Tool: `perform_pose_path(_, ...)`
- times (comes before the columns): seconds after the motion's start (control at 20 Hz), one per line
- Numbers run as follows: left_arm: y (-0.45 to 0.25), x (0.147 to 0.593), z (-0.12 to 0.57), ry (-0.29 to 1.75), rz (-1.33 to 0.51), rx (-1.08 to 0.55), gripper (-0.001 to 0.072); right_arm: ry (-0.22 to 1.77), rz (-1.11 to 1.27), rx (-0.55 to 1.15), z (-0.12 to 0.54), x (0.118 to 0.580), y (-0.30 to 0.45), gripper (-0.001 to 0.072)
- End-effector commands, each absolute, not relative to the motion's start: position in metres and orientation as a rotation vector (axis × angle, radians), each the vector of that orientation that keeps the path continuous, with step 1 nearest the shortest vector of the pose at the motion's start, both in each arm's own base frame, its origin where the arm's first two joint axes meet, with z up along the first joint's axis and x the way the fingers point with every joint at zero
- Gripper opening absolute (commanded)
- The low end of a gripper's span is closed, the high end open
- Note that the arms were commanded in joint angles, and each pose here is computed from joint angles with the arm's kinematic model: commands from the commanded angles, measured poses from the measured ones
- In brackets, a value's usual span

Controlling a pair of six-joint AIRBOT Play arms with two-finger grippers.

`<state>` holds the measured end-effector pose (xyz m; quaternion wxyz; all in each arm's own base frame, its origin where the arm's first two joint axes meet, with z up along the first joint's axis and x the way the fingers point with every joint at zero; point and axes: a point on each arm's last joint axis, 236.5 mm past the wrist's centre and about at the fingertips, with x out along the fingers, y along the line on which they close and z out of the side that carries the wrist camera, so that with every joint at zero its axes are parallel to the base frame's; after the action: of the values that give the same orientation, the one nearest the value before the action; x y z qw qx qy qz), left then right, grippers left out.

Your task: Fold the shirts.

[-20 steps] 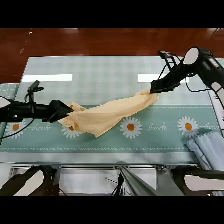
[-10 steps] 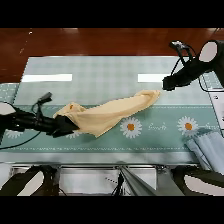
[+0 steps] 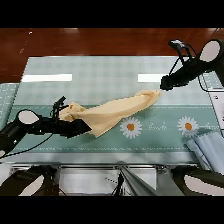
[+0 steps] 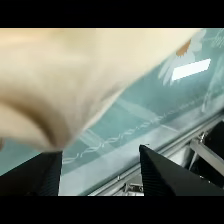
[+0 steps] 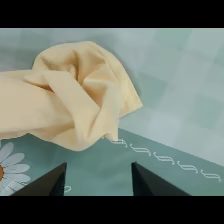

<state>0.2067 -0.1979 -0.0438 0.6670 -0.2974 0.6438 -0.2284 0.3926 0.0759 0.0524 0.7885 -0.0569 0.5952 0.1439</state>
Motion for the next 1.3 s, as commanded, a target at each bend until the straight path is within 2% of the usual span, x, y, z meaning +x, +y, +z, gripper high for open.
perform_pose_path(0.0, -0.200, 0.215, -0.050, 1.428, -0.482, -0.671, 0.0592, 1.260, 0.313, -0.119, 0.054, 0.397, 0.078, 0.0502)
perform_pose_path(0.15, -0.202, 0.199, -0.058, 1.505, -0.501, -0.643, 0.0592, 1.259, 0.308, -0.125, 0.054, 0.398, 0.076, 0.0502)
perform_pose_path(0.4, -0.200, 0.202, -0.068, 1.516, -0.470, -0.645, 0.0587, 1.256, 0.307, -0.124, 0.054, 0.398, 0.076, 0.0502)
perform_pose_path(0.45, -0.198, 0.210, -0.072, 1.500, -0.432, -0.662, 0.0535, 1.256, 0.307, -0.124, 0.054, 0.398, 0.076, 0.0502)
perform_pose_path(0.55, -0.193, 0.227, -0.081, 1.453, -0.373, -0.677, 0.0525, 1.257, 0.307, -0.124, 0.054, 0.398, 0.076, 0.0502)
perform_pose_path(0.65, -0.189, 0.236, -0.087, 1.427, -0.340, -0.680, 0.0371, 1.259, 0.307, -0.124, 0.054, 0.398, 0.076, 0.0502)
perform_pose_path(0.75, -0.189, 0.238, -0.086, 1.420, -0.340, -0.680, 0.0162, 1.255, 0.303, -0.128, 0.054, 0.399, 0.075, 0.0502)
perform_pose_path(0.8, -0.190, 0.236, -0.086, 1.429, -0.350, -0.676, 0.0100, 1.252, 0.299, -0.133, 0.054, 0.400, 0.074, 0.0502)
perform_pose_path(0.85, -0.192, 0.232, -0.084, 1.440, -0.371, -0.667, 0.0093, 1.249, 0.297, -0.134, 0.054, 0.401, 0.074, 0.0502)
perform_pose_path(0.95, -0.196, 0.222, -0.082, 1.473, -0.421, -0.638, 0.0028, 1.275, 0.284, -0.152, 0.044, 0.399, 0.068, 0.0502)
perform_pose_path(1.05, -0.199, 0.210, -0.081, 1.514, -0.460, -0.623, 0.0027, 1.368, 0.274, -0.120, 0.013, 0.381, 0.060, 0.0502)
perform_pose_path(1.25, -0.203, 0.193, -0.067, 1.539, -0.545, -0.589, 0.0027, 1.535, 0.388, 0.158, -0.039, 0.318, 0.087, 0.0498)
